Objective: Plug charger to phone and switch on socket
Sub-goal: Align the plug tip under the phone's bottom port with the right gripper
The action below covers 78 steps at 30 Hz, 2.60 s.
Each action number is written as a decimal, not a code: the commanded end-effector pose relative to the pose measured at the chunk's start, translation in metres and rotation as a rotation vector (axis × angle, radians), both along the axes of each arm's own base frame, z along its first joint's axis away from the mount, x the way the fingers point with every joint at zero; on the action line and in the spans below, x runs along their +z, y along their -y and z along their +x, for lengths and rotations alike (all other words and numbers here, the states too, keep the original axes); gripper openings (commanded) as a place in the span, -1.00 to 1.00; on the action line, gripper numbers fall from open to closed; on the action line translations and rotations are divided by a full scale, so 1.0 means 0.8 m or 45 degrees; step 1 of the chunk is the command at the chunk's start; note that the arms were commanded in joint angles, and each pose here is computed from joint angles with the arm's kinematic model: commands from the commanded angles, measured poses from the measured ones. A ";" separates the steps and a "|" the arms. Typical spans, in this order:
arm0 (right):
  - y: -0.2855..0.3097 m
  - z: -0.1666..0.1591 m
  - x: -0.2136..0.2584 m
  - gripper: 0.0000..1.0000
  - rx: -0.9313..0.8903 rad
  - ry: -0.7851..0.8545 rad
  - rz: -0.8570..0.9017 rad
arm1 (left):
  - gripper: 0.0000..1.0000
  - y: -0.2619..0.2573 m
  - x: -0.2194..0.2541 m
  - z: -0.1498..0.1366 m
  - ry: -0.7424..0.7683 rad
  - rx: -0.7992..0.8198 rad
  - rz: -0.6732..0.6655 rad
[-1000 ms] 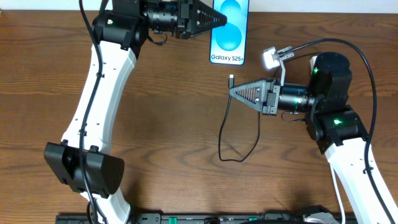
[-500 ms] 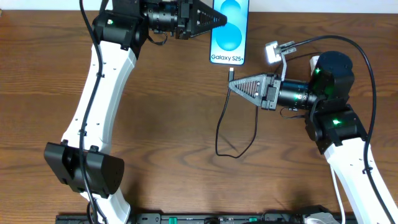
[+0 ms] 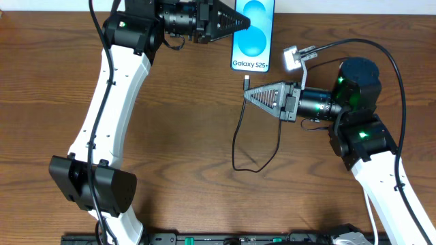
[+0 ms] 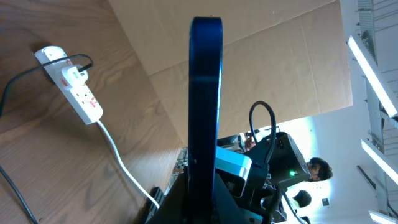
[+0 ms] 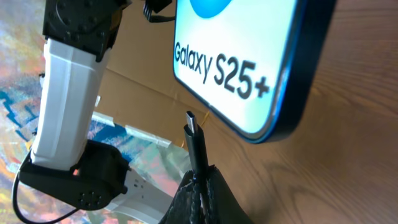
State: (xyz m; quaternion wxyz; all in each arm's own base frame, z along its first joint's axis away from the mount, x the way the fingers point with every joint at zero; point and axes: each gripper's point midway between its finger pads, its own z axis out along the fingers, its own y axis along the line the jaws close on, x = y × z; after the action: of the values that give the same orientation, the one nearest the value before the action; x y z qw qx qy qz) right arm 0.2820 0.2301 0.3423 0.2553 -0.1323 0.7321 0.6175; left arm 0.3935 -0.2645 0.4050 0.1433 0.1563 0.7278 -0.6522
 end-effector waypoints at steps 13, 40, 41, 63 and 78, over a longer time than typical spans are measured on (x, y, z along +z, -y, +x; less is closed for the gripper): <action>0.001 0.009 0.002 -0.98 -0.059 -0.006 -0.006 | -0.85 0.001 0.015 -0.018 0.029 -0.091 -0.045; 0.000 0.008 0.009 -0.98 -0.042 0.025 0.015 | -0.86 0.001 0.014 -0.016 0.035 -0.080 -0.040; 0.000 0.008 0.010 -0.98 -0.043 0.025 0.015 | -0.85 0.001 0.014 -0.016 0.035 -0.080 -0.040; 0.009 0.014 0.009 -0.98 -0.068 0.028 0.014 | -0.85 0.001 0.014 -0.016 0.034 -0.080 -0.040; 0.009 0.014 0.010 -0.98 -0.073 0.002 0.021 | -0.85 0.001 0.014 -0.016 0.034 -0.081 -0.040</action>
State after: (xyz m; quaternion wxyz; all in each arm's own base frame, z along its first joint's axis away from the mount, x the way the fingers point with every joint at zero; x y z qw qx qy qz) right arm 0.2873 0.2275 0.3468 0.2643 -0.1218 0.7297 0.6188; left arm 0.3899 -0.2647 0.4069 0.1372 0.1637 0.7226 -0.6574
